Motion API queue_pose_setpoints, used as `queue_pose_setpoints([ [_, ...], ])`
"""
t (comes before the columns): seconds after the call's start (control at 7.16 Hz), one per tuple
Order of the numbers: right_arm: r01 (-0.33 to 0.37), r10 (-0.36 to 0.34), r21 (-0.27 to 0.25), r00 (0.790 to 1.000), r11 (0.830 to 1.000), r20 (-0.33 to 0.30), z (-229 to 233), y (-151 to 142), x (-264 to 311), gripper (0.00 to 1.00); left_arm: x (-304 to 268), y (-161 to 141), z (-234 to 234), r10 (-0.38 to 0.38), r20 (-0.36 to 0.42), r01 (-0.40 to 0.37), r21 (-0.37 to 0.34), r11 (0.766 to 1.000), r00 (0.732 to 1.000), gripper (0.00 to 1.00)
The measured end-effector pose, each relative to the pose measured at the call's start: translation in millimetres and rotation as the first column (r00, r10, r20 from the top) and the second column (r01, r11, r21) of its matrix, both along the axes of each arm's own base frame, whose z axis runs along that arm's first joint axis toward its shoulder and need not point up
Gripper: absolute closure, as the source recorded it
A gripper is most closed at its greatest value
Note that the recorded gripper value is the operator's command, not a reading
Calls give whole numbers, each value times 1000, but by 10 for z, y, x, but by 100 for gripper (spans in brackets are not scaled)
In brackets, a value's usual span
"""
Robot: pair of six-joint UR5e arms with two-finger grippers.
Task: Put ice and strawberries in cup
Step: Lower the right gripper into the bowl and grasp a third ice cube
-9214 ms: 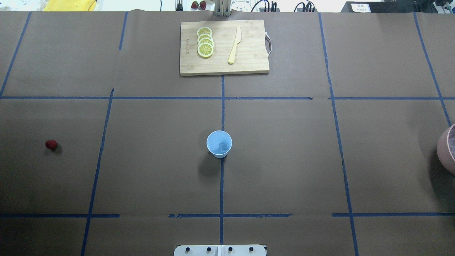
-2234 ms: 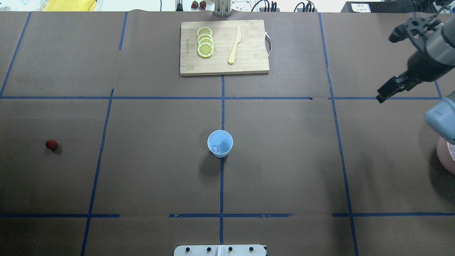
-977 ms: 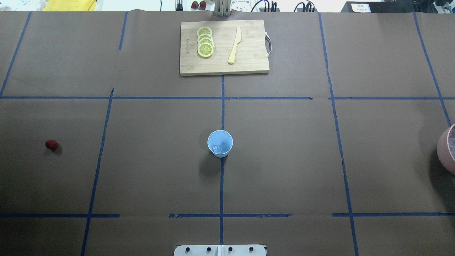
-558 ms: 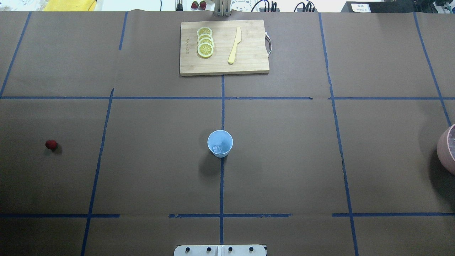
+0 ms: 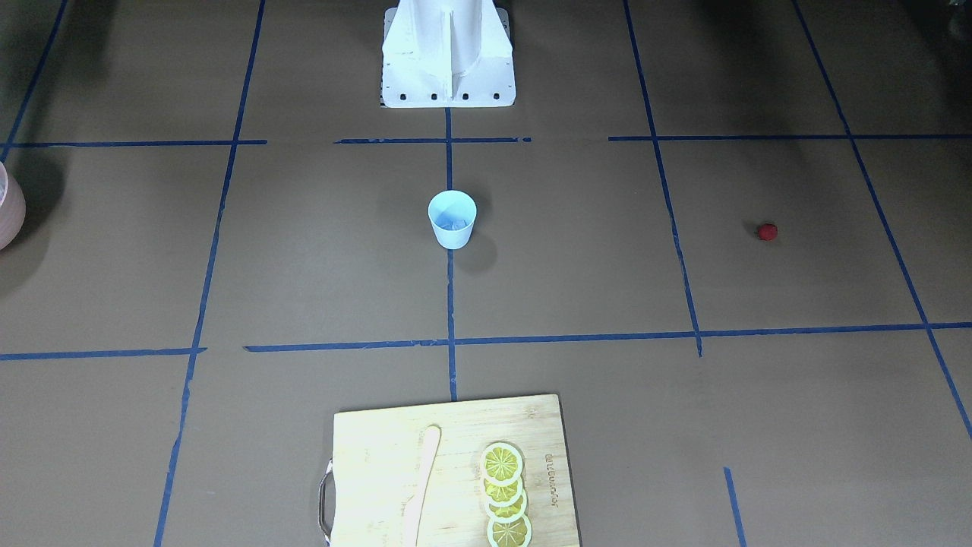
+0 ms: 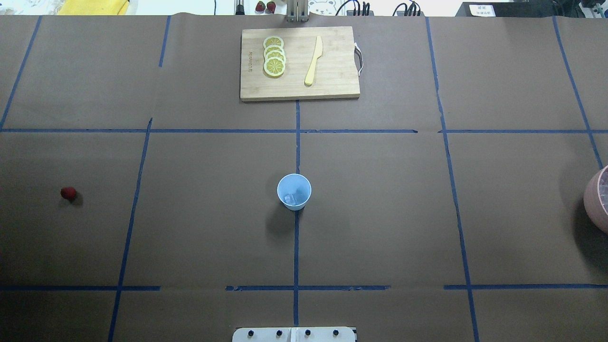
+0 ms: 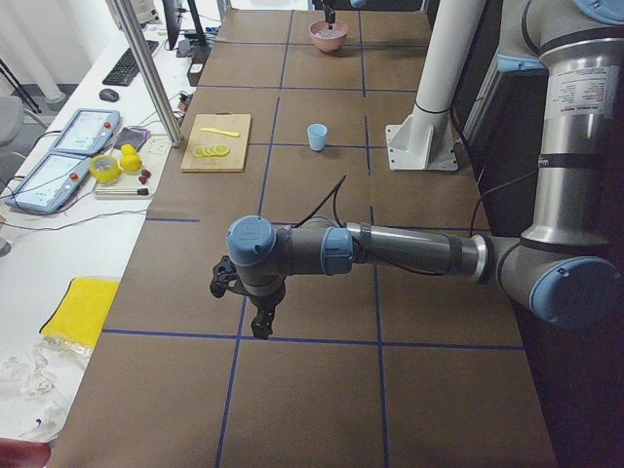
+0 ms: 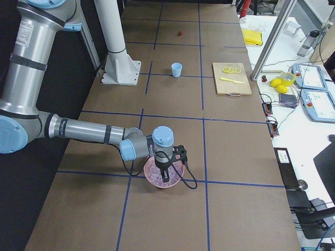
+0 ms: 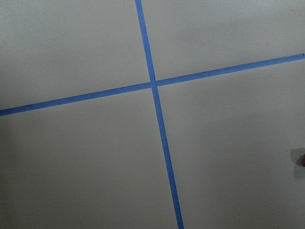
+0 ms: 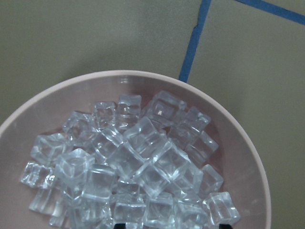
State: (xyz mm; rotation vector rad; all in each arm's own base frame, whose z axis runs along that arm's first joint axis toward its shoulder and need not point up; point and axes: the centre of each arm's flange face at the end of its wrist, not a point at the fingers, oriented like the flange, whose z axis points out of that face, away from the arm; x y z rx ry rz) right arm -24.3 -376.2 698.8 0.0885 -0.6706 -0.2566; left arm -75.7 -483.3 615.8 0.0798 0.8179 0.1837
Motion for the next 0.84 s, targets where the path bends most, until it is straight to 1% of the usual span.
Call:
queue_pose_setpoints([
  [0.28,-4,4,-2,1000,1000,3,117,17,4,34,0,0,-7,0,0,0,1,1000,1000,0],
  [0.42,-6,6,-3,1000,1000,4,146,31,8,39,0,-1,-18,0,0,0,4,1000,1000,0],
  [0.7,-7,7,-5,1000,1000,5,166,50,13,96,-1,-2,-48,0,0,0,9,1000,1000,0],
  [0.84,-7,7,-3,1000,1000,8,152,48,10,100,-4,-2,-71,-1,0,1,14,1000,1000,0],
])
